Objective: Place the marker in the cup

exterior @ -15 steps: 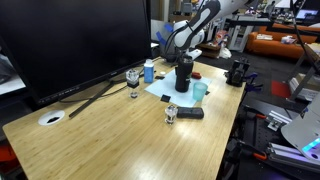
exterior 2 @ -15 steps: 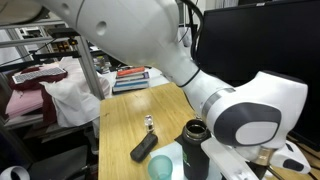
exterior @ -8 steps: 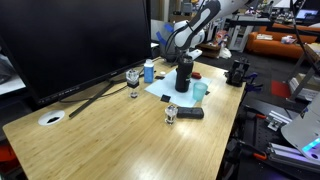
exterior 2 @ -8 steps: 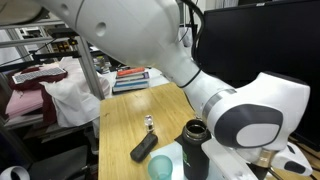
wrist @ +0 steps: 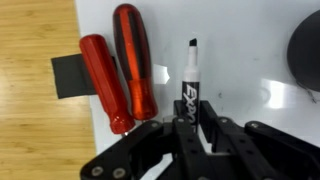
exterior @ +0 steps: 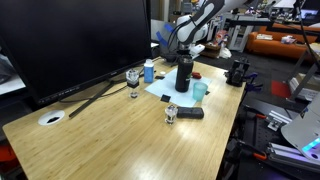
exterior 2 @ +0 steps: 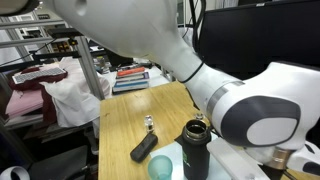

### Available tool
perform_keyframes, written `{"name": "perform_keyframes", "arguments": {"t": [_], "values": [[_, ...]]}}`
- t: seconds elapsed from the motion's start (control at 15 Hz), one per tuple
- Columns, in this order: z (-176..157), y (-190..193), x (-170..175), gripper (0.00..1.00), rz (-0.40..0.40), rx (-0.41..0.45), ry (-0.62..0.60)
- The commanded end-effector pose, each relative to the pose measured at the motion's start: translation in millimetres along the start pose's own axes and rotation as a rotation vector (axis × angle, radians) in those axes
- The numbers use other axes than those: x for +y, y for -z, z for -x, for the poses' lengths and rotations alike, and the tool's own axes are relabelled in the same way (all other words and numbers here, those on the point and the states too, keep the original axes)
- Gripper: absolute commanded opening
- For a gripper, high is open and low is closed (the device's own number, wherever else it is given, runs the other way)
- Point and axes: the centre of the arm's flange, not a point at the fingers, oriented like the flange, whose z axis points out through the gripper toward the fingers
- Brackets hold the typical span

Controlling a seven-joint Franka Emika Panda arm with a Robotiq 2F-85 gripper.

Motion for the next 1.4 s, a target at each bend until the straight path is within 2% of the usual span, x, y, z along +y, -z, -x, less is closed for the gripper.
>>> {"name": "perform_keyframes", "arguments": {"t": [0.0,0.2,0.4,0.53,0.6,0.87,1.13,1.33], "values": [[36,30,2,0.05,0.075,-0.045,-0.008],[63,38,-9,0.05,0.086,-0.089,0.009],[87,31,-33,0.05,0.064,-0.115,0.015],[106,28,-45,0.05,0.069,-0.124,-0.04],[117,29,-45,0.05,0.13,-0.12,-0.108],[154,34,-46,0.05,0.162,-0.126,-0.288],[193,44,-64,0.05,0.202,-0.16,-0.352],[217,57,-78,0.05,0.255,-0.199,-0.325]]}}
